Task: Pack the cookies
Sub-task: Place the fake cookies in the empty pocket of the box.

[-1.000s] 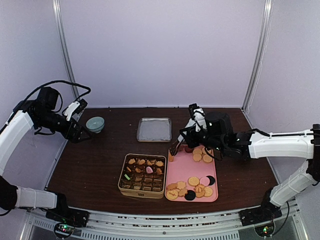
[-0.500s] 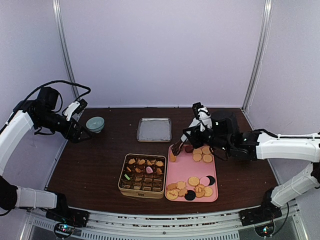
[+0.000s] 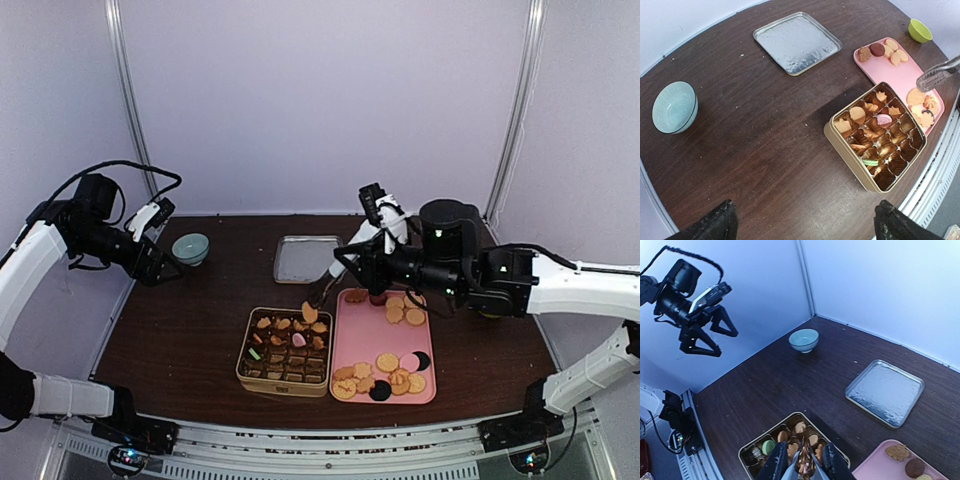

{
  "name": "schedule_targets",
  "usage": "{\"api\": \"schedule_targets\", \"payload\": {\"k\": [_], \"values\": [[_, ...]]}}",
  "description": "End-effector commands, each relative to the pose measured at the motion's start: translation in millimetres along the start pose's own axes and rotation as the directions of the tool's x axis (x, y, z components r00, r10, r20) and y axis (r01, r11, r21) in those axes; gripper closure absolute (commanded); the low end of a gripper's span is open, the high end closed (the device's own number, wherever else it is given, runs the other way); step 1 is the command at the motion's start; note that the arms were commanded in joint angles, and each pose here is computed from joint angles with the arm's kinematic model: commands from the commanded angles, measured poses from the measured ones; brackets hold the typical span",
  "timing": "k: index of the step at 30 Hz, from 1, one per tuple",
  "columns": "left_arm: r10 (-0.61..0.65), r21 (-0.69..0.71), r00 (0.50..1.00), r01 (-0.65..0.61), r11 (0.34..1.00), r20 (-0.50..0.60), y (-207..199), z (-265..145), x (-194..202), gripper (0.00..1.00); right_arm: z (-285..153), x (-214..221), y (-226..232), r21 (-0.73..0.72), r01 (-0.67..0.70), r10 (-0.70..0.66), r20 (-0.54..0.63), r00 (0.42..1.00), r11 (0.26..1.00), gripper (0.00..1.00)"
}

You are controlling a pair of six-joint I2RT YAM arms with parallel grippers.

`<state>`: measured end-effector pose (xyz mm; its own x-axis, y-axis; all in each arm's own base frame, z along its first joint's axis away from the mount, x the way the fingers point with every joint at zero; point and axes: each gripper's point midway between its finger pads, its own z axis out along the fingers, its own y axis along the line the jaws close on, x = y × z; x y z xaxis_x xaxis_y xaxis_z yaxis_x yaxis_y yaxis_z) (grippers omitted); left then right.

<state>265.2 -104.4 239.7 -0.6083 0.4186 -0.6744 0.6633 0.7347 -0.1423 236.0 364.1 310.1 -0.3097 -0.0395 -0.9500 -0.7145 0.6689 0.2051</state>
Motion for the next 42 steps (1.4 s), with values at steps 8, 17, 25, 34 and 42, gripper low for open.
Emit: {"api": "schedule_targets", "payload": {"k": [8, 17, 25, 34, 42], "values": [[0.016, 0.001, 1.000, -0.016, 1.000, 0.006, -0.8, -2.3, 1.4, 0.02, 41.9, 15.1, 85.0, -0.158, 0.087, -0.100, -0.072, 0.992, 0.984, 1.00], [0.017, 0.008, 1.000, -0.017, 1.000, 0.004, -2.0, -1.7, 2.3, 0.02, 64.0, 31.0, 99.9, -0.158, 0.136, -0.153, -0.103, 0.983, 0.978, 1.00], [0.023, 0.002, 1.000, -0.023, 1.000, 0.003, -2.1, -2.2, 4.1, 0.02, 74.6, 54.7, 100.9, -0.134, 0.191, -0.211, -0.157, 0.965, 0.972, 1.00], [0.024, 0.002, 1.000, -0.024, 1.000, 0.008, -2.7, -3.4, 2.8, 0.02, 76.3, 60.0, 101.7, -0.123, 0.219, -0.237, -0.166, 0.957, 0.968, 0.93], [0.021, 0.006, 1.000, -0.021, 1.000, 0.006, -3.5, -3.0, 3.9, 0.03, 77.6, 42.3, 99.9, -0.102, 0.282, -0.293, -0.127, 0.948, 0.954, 0.96]]}}
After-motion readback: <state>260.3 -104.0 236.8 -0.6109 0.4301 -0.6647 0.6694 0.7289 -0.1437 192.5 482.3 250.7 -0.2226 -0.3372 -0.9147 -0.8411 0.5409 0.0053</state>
